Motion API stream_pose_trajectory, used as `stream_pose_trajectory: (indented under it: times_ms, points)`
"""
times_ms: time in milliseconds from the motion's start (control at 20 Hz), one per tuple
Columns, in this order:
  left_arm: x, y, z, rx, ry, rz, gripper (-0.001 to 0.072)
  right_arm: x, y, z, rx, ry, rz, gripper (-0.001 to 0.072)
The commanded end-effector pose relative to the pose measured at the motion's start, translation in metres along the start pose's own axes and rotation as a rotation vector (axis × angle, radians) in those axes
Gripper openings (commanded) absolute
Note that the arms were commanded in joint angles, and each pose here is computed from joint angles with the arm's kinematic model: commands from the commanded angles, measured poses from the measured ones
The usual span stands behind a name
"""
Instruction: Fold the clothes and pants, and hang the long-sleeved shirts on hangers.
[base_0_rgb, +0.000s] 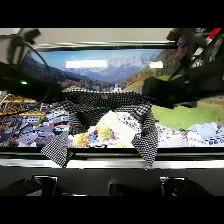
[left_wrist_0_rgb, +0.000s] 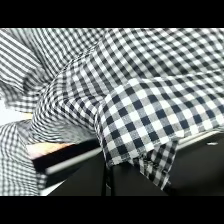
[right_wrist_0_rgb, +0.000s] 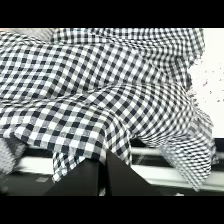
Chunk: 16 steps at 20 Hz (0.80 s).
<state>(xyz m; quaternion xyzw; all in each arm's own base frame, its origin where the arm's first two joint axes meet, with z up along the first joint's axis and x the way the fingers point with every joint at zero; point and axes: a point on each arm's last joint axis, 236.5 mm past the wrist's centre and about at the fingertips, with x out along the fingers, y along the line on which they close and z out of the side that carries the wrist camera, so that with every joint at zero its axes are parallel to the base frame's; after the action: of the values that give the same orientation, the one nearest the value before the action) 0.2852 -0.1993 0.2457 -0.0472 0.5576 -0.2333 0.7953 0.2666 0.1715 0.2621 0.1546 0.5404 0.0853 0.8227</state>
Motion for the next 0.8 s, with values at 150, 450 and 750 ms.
stream_pose_trajectory:
  times_ms: [150, 450, 750]
  points:
    - [0.008, -0.007, -0.007, -0.061, 0.05, -0.031, 0.0028, -0.007, -0.009, 0.002, -0.021, -0.002, -0.045, 0.0043]
    - [0.119, 0.025, -0.019, -0.162, 0.133, -0.015, 0.0028, 0.119, -0.038, -0.01, -0.024, 0.111, -0.167, 0.0042]
    - [0.207, 0.052, -0.046, -0.181, 0.21, 0.0, 0.0029, 0.228, -0.048, -0.039, 0.252, 0.092, -0.089, 0.0042]
